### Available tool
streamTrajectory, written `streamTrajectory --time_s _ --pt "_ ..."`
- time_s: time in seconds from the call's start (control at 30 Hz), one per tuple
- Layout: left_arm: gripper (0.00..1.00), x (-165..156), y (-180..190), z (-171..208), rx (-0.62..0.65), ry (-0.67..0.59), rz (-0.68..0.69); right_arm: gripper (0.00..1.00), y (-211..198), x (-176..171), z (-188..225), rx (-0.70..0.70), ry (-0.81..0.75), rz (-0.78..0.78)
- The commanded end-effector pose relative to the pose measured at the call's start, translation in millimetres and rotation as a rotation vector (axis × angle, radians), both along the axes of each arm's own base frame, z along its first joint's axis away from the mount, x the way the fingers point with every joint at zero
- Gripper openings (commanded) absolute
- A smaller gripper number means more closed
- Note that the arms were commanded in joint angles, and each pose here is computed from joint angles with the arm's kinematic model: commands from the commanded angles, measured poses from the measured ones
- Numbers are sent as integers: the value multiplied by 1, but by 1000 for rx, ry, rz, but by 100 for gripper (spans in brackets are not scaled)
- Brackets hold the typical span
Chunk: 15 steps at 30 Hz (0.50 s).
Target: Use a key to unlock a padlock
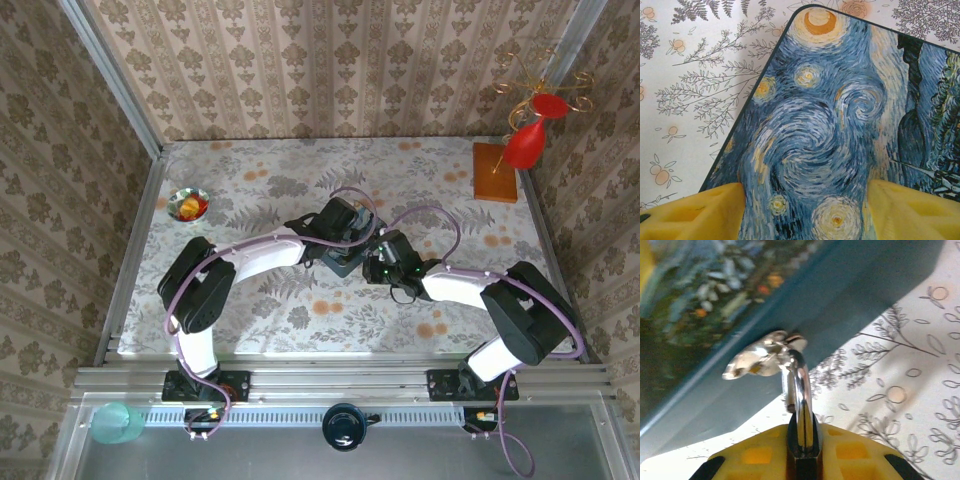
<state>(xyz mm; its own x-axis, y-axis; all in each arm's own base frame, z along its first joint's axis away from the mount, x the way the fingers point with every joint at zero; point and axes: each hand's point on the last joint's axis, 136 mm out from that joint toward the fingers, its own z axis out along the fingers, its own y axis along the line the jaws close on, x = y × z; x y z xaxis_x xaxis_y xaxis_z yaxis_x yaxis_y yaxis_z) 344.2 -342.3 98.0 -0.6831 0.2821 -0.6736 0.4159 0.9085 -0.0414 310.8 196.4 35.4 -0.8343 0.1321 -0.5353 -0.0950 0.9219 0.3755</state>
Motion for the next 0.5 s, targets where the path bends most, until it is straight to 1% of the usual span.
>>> streamTrajectory --time_s 0.0,0.17,0.23,0.37,0.47 --pt "67 -9 22 -34 109 72 14 21 -2 0 -1 10 -19 59" --pt "67 -14 27 -39 99 81 29 21 2 1 -2 39 -38 101" --pt "66 -15 27 -40 93 85 29 19 6 2 -1 52 -46 122" --pt "66 -16 27 -44 93 94 32 19 2 4 0 35 -55 106" --pt "66 -16 29 -47 103 97 37 21 -4 5 1 31 -60 89"
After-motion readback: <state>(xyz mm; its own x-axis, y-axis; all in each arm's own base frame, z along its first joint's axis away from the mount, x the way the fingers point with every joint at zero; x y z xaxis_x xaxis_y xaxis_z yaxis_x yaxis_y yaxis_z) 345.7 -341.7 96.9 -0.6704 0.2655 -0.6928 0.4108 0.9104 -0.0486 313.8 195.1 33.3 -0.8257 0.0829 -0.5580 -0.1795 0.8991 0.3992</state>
